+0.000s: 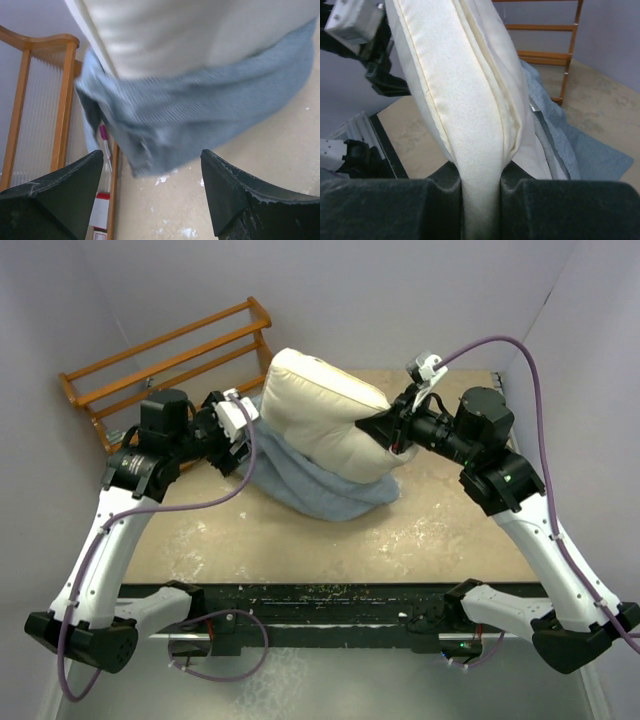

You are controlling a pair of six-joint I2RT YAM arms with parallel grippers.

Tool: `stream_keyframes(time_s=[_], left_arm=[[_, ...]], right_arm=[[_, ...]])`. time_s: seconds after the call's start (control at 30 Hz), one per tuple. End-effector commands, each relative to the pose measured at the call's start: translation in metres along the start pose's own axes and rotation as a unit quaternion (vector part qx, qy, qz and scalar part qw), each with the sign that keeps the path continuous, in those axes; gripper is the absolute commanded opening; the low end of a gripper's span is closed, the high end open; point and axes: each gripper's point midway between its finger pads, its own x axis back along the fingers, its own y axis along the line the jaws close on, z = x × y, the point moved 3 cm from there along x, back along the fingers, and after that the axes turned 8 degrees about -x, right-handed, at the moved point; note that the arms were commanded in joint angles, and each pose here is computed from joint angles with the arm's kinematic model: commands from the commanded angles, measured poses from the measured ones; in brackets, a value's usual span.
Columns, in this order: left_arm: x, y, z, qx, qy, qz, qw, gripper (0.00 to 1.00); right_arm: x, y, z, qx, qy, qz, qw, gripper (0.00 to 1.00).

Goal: Remove the pillowcase from the pillow

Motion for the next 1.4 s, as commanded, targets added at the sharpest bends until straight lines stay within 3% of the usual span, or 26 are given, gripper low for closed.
stream_keyframes(time_s=[0.0, 0.17, 0.27, 0.4, 0.47, 0.73, 0.93, 1.03, 1.37], left_arm=[[-0.016, 0.004, 0.007, -0.030, -0.010, 0.023, 0.999, 0.80], [-0.018, -0.023, 0.035, -0.007, 0.010, 0.061, 0.998, 0.71], [-0.018, -0.028, 0.047, -0.004, 0.016, 0.048, 0.999, 0.60], [-0.020, -0.026, 0.057, 0.009, 0.026, 0.026, 0.999, 0.16], [-0.021, -0.020, 0.063, 0.009, 0.038, 0.001, 0.999, 0.06], [-0.024, -0.019, 0.101, 0.018, 0.082, -0.040, 0.996, 0.05], [-0.023, -0.008, 0.118, 0.028, 0.101, -0.068, 0.992, 0.06], [-0.025, -0.003, 0.127, 0.034, 0.109, -0.077, 0.991, 0.00], [-0.029, -0.006, 0.154, 0.033, 0.146, -0.090, 0.985, 0.00]], right_arm=[[0.035, 0.059, -0.073, 0.057, -0.117, -0.111, 0.985, 0.00], [0.039, 0.062, -0.084, 0.051, -0.137, -0.106, 0.983, 0.00], [0.042, 0.066, -0.089, 0.051, -0.147, -0.115, 0.981, 0.00], [0.047, 0.067, -0.097, 0.051, -0.162, -0.108, 0.980, 0.00], [0.050, 0.065, -0.103, 0.051, -0.176, -0.091, 0.979, 0.00], [0.087, 0.058, -0.155, 0.046, -0.291, -0.006, 0.956, 0.00], [0.111, 0.068, -0.186, 0.033, -0.350, 0.000, 0.936, 0.00], [0.125, 0.071, -0.200, 0.016, -0.381, 0.005, 0.924, 0.00], [0.212, 0.062, -0.247, -0.061, -0.571, 0.078, 0.815, 0.00]])
